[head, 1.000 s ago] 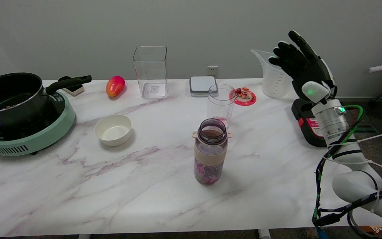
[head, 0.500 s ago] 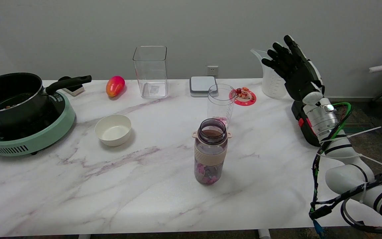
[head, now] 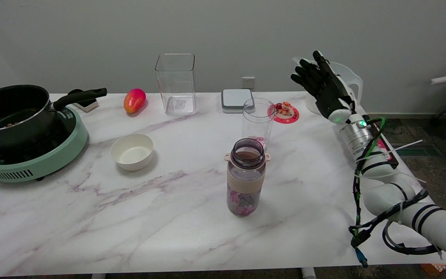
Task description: Pick up the measuring cup.
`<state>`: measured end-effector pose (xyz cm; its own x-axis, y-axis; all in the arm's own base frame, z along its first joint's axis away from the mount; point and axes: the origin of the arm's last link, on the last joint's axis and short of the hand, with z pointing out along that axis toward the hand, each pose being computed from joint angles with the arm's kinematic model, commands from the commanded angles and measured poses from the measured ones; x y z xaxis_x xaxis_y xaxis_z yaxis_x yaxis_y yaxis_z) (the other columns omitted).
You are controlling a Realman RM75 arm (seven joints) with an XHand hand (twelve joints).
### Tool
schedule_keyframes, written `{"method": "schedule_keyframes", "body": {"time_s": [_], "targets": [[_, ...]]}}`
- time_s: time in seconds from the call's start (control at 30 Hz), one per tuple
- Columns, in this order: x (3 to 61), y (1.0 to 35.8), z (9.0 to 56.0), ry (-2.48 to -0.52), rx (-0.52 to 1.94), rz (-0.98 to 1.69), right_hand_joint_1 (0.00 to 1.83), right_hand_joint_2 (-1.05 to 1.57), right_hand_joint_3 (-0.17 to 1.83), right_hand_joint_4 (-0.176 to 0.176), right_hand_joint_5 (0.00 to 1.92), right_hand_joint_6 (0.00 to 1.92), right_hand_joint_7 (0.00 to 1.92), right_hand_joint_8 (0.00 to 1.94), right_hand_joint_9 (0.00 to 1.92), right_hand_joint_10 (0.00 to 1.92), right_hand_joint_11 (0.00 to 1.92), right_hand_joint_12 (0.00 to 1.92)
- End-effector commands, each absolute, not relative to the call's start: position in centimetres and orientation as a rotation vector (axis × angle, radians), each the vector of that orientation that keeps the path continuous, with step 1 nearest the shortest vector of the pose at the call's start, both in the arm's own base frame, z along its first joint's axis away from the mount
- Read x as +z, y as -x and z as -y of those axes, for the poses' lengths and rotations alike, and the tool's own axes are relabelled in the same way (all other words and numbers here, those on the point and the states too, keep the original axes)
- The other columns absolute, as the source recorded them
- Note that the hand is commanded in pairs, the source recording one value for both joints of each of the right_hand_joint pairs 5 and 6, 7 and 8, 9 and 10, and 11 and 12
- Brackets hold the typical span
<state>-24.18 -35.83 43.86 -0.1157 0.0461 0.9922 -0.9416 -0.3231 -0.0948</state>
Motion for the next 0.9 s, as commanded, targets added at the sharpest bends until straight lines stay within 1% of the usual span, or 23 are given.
{"method": "schedule_keyframes", "body": {"time_s": [0.03,0.37,0.77,0.9], "targets": [[42.3,26.8,39.1,-1.300,1.517,1.135,1.22,-1.05,1.07,0.000,0.01,0.01,0.29,0.29,0.34,0.34,0.42,0.42],[43.7,26.9,40.2,-1.267,1.481,1.094,1.22,-1.05,1.07,0.000,0.02,0.02,0.32,0.32,0.36,0.36,0.44,0.44],[40.4,29.0,41.1,-1.251,1.453,1.166,1.23,-1.05,1.09,0.000,0.03,0.03,0.35,0.35,0.38,0.38,0.46,0.46],[39.0,29.9,41.2,-1.240,1.448,1.195,1.24,-1.05,1.06,0.000,0.04,0.04,0.35,0.35,0.39,0.39,0.46,0.46]]}}
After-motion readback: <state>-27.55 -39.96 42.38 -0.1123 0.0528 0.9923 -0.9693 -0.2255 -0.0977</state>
